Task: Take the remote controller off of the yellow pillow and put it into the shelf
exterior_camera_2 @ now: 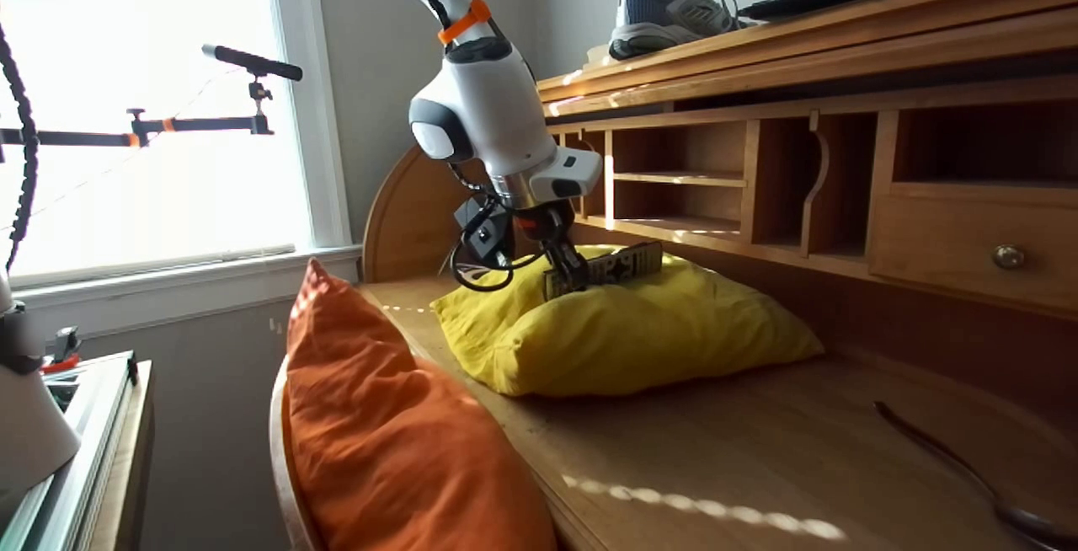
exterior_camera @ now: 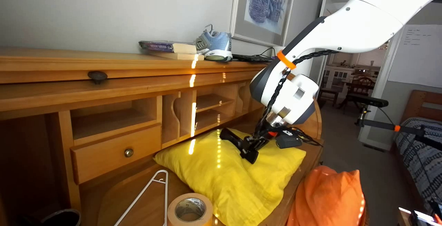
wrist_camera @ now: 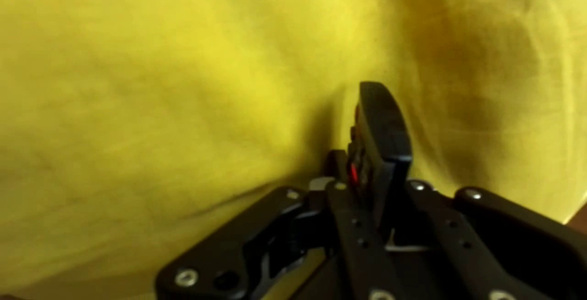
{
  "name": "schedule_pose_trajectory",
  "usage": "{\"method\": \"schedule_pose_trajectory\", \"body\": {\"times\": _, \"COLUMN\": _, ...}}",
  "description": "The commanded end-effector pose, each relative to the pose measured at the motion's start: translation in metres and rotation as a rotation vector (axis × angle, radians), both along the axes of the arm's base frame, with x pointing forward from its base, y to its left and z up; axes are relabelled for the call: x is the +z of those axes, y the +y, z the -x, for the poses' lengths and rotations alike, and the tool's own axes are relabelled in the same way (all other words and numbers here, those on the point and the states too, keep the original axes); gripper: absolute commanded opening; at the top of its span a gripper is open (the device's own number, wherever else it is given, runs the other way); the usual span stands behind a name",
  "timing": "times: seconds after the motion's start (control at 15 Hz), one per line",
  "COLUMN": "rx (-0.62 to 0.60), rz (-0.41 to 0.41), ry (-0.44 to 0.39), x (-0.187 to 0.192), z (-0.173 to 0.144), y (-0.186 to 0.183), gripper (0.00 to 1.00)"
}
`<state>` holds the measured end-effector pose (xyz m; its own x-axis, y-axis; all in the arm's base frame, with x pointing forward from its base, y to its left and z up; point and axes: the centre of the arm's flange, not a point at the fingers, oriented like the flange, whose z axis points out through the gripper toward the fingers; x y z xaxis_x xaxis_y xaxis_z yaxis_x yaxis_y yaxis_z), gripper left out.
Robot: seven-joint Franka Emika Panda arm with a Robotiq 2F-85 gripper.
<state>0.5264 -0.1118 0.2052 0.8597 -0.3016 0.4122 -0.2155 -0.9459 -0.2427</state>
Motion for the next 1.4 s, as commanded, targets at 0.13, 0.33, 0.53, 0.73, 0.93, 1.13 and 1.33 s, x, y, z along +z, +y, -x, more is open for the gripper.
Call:
{"method": "schedule_pose_trajectory", "body": {"times": 0.13, "rx": 0.024, "rz": 0.003, "ry": -0.032, "x": 0.016, "z": 0.008, "y": 0.007, "gripper": 0.04}}
{"method": "schedule_pose_trajectory", "body": {"times": 0.33, "rx": 0.03, "rz": -0.008, "ry": -0.031, "x": 0.027, "z": 0.019, "y": 0.012, "gripper": 0.04}}
{"method": "schedule_pose_trajectory", "body": {"times": 0.53, "rx": 0.045, "rz": 0.008, "ry": -0.019, "x": 0.036, "z": 0.038, "y": 0.017, "gripper": 0.04}}
{"method": "schedule_pose_trajectory", "body": {"times": 0.73, "rx": 0.069, "rz": 0.063, "ry": -0.022, "x": 0.046, "z": 0.052, "y": 0.021, "gripper": 0.04}}
{"method": "schedule_pose_trajectory", "body": {"times": 0.93, "rx": 0.097, "rz": 0.15, "ry": -0.021, "x": 0.057, "z": 0.061, "y": 0.022, "gripper": 0.04}}
{"method": "schedule_pose_trajectory", "body": {"times": 1.13, "rx": 0.152, "rz": 0.264, "ry": -0.015, "x": 0.063, "z": 0.065, "y": 0.023, "gripper": 0.04}}
{"method": "schedule_pose_trajectory", "body": {"times": 1.33, "rx": 0.208, "rz": 0.363, "ry": -0.03, "x": 0.067, "z": 0.063, "y": 0.025, "gripper": 0.04}}
